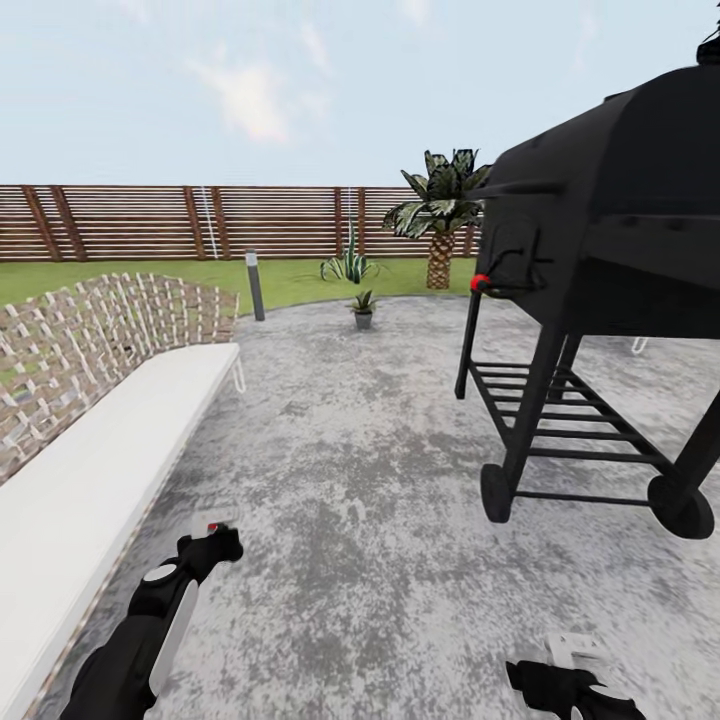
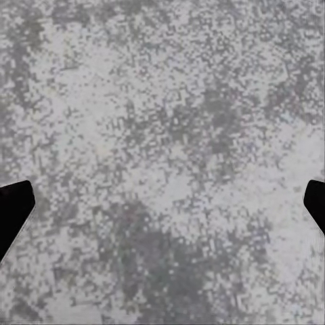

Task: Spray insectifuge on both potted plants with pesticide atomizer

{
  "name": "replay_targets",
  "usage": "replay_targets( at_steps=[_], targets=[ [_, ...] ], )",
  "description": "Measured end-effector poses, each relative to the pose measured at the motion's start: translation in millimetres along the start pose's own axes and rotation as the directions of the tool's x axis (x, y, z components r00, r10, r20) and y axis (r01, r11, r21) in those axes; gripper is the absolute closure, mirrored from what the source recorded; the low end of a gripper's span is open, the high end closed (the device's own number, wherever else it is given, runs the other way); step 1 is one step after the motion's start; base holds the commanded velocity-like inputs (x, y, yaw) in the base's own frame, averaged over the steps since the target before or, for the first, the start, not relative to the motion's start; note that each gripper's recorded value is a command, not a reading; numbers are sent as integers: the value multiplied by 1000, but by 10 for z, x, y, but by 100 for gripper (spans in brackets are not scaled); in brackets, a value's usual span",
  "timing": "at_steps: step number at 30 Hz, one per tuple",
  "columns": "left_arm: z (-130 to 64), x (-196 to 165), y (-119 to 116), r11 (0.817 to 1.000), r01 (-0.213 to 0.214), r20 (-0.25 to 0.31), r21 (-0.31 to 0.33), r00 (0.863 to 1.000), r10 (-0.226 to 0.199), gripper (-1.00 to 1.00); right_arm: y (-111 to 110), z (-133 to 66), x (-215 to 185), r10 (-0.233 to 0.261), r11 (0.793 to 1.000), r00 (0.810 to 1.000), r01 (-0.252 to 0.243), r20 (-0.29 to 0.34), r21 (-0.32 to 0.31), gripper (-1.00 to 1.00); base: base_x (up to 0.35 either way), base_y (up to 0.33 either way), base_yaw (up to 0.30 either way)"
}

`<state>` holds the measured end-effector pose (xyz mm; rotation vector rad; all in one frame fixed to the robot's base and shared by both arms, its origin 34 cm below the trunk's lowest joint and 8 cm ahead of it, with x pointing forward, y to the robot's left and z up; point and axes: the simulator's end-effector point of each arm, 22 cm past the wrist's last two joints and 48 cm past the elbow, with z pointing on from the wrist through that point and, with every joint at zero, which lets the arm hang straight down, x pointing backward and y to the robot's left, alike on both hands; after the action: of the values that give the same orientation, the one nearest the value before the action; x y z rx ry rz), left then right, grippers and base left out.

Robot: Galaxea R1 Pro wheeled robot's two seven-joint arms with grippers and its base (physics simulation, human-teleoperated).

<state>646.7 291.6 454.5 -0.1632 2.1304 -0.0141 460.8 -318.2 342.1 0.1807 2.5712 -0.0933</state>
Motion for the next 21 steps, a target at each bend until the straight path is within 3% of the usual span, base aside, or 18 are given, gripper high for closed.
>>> replay_targets(
  at_steps=[21],
  targets=[
    [0, 0, 0, 1000, 0, 0, 0, 1000, 0, 100, 2, -4, -11, 1, 1000, 1000, -1, 3, -2, -100, 244, 0, 0]
  ],
)
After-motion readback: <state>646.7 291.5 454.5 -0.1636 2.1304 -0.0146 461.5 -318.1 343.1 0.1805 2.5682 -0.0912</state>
